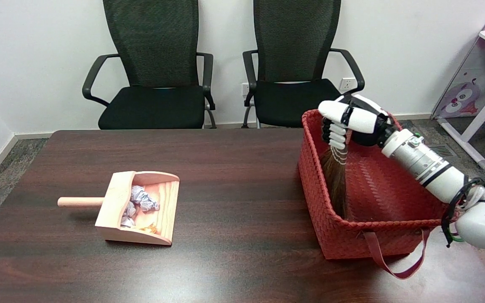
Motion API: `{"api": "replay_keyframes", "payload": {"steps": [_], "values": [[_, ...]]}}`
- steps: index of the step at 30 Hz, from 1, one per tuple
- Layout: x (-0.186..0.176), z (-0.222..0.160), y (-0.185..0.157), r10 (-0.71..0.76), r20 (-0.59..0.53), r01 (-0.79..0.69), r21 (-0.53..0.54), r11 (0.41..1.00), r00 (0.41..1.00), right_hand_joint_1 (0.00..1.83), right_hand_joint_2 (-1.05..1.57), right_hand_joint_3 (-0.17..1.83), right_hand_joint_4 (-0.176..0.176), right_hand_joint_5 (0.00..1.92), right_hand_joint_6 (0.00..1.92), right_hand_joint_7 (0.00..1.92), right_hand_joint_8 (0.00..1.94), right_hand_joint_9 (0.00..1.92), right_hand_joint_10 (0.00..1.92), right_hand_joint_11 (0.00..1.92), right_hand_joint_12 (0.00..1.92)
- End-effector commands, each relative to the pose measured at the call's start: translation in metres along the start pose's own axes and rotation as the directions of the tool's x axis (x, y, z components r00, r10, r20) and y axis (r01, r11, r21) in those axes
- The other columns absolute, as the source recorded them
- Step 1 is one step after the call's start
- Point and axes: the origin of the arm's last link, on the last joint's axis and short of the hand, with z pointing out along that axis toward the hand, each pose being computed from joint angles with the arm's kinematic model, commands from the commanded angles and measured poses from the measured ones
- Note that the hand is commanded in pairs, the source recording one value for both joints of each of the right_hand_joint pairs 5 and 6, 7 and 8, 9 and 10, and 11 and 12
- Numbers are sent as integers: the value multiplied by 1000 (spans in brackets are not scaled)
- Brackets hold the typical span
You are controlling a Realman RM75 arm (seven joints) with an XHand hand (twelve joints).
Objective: Place the broom in the basket.
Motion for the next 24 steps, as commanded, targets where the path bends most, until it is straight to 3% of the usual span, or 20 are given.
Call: {"api": "replay_keyframes", "payload": {"steps": [1,10,11,13,16,19,20,21,22,24], "values": [[-26,14,-7,-58,79,60,-22,998,995,950,1571,839,176,1920,1920,1920,1920,1920,1920,1920,1920],[-34,16,-7,-100,97,104,-33,994,990,785,1571,1023,176,1917,1917,1917,1917,1920,1920,1920,1920],[-34,16,-7,-101,97,105,-32,994,990,783,1571,1076,176,1828,1828,1828,1828,1920,1920,1920,1920],[-34,16,-8,-100,97,104,-32,994,990,831,1184,1212,176,1607,1607,1607,1607,1898,1898,1920,1920],[-34,17,-8,-100,98,103,-31,994,990,866,628,1337,176,1343,1343,1343,1343,1642,1642,1920,1920],[-35,17,-9,-99,99,102,-25,994,990,896,518,1266,162,1162,1162,1162,1162,1475,1475,1920,1920],[-35,17,-10,-99,99,102,-20,995,990,890,499,1251,74,1117,1117,1117,1117,1401,1401,1920,1920],[-35,18,-11,-100,98,102,-14,995,990,883,475,1231,-62,1059,1059,1059,1059,1313,1313,1920,1920],[-35,18,-12,-100,97,101,-12,995,990,886,462,1217,-135,1028,1028,1028,1028,1259,1259,1914,1914],[-34,19,-15,-98,94,99,-2,995,991,869,440,1212,-174,964,964,964,964,1144,1144,1803,1803]]}}
